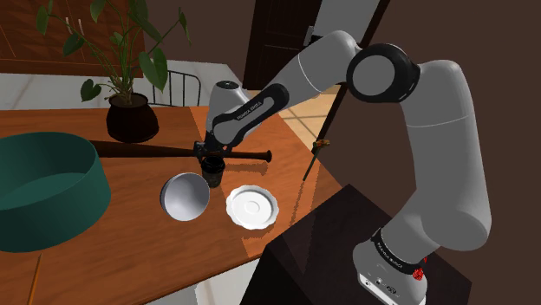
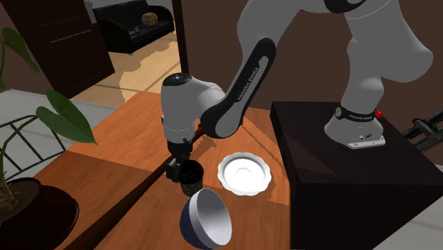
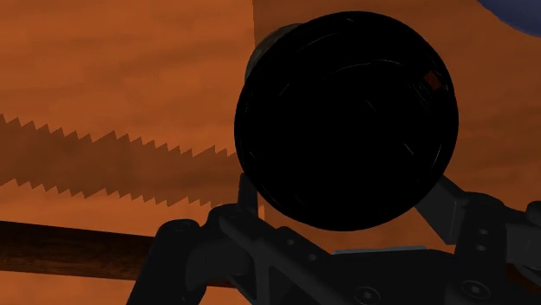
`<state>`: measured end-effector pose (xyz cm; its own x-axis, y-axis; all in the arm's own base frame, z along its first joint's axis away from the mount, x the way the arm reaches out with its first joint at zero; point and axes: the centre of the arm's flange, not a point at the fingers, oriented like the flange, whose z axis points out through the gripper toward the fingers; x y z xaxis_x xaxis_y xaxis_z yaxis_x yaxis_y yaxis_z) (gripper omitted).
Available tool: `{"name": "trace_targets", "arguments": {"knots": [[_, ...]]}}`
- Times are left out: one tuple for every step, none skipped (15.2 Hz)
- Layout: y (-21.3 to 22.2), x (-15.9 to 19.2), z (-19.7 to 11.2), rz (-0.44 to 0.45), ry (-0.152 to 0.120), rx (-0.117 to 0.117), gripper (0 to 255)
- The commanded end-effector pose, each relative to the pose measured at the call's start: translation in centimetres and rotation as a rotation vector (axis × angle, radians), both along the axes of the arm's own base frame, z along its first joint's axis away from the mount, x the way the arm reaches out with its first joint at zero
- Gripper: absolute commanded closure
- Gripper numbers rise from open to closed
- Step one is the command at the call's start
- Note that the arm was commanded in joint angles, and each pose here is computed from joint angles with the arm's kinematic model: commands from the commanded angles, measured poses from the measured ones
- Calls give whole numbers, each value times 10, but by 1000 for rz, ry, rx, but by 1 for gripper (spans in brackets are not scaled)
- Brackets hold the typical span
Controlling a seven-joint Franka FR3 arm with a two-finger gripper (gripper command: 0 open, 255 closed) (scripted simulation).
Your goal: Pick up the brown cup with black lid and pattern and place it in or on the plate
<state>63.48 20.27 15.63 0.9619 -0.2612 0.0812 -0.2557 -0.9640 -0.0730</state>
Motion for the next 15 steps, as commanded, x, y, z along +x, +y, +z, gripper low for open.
{"name": "trace_targets", "arguments": {"knots": [[1, -1, -1, 1, 3, 0, 255], [1, -1, -2, 1, 3, 0, 255], [1, 0, -2, 1, 3, 0, 255], [2, 0, -2, 1, 3, 0, 255], [1, -1, -1, 1, 3, 0, 255], [1, -1, 4, 1, 3, 0, 255], [1, -1, 9, 1, 3, 0, 255], [1, -1, 14, 1, 3, 0, 255], [1, -1, 20, 1, 3, 0, 255], [1, -1, 25, 1, 3, 0, 255], [1, -1, 30, 1, 3, 0, 255], [1, -1, 36, 1, 3, 0, 255], [1, -1, 41, 1, 3, 0, 255], [1, -2, 34, 1, 3, 0, 255], [1, -2, 34, 1, 3, 0, 0]]}}
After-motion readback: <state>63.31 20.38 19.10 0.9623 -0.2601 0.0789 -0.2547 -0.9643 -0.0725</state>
